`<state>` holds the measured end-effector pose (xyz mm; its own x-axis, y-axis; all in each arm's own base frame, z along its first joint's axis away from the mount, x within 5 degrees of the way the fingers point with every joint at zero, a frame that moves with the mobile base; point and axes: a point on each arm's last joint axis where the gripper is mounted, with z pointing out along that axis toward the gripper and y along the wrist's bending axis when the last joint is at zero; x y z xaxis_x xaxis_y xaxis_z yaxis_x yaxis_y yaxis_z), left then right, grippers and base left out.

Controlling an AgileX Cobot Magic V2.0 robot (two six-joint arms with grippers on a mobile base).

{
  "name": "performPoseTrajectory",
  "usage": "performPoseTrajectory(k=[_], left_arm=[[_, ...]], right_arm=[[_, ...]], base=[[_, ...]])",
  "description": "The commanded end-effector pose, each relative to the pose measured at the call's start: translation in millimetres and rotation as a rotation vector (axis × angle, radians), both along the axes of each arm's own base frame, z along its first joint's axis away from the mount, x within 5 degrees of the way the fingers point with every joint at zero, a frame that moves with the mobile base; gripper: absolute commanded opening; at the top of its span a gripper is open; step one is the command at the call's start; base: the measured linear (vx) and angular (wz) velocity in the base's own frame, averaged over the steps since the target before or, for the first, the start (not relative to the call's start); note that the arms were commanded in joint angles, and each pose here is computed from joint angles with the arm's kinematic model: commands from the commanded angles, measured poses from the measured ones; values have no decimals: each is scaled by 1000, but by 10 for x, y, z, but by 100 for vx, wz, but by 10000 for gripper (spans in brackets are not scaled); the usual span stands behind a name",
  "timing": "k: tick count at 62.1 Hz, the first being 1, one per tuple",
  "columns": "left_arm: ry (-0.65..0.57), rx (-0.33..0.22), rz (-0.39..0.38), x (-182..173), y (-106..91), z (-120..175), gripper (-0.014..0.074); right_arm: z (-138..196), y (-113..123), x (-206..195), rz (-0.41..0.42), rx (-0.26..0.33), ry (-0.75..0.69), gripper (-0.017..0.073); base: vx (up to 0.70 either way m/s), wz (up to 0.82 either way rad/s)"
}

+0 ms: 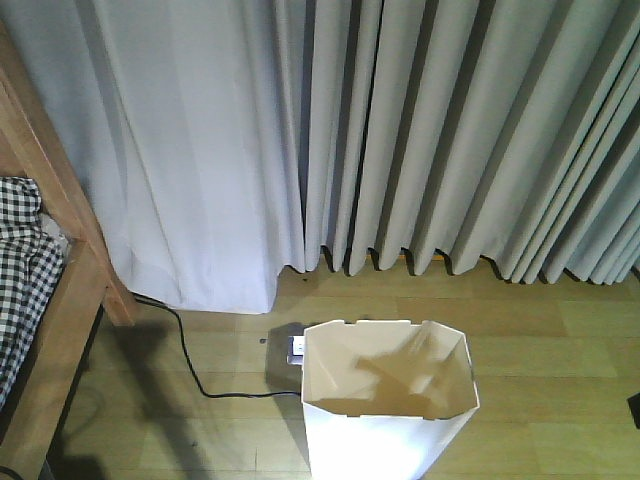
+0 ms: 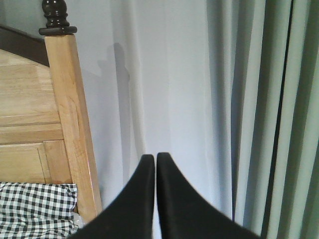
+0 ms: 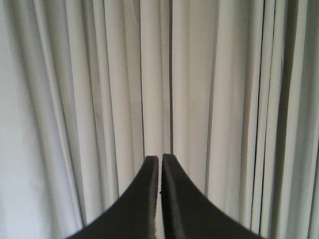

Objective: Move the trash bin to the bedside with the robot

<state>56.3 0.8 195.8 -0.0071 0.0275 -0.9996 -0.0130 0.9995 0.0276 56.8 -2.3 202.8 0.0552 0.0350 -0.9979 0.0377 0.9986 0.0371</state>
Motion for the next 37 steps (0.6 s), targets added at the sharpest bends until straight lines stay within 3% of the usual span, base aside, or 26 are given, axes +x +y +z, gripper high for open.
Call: performPoseTrajectory(k=[1, 37], left_arm=[[-69, -23, -9, -1, -5, 31, -6], [-69, -23, -9, -1, -5, 31, -6]], right_arm=[[65, 4, -16, -1, -48, -78, -8], [65, 3, -16, -2, -48, -78, -8]], base=[[0, 0], [0, 0]])
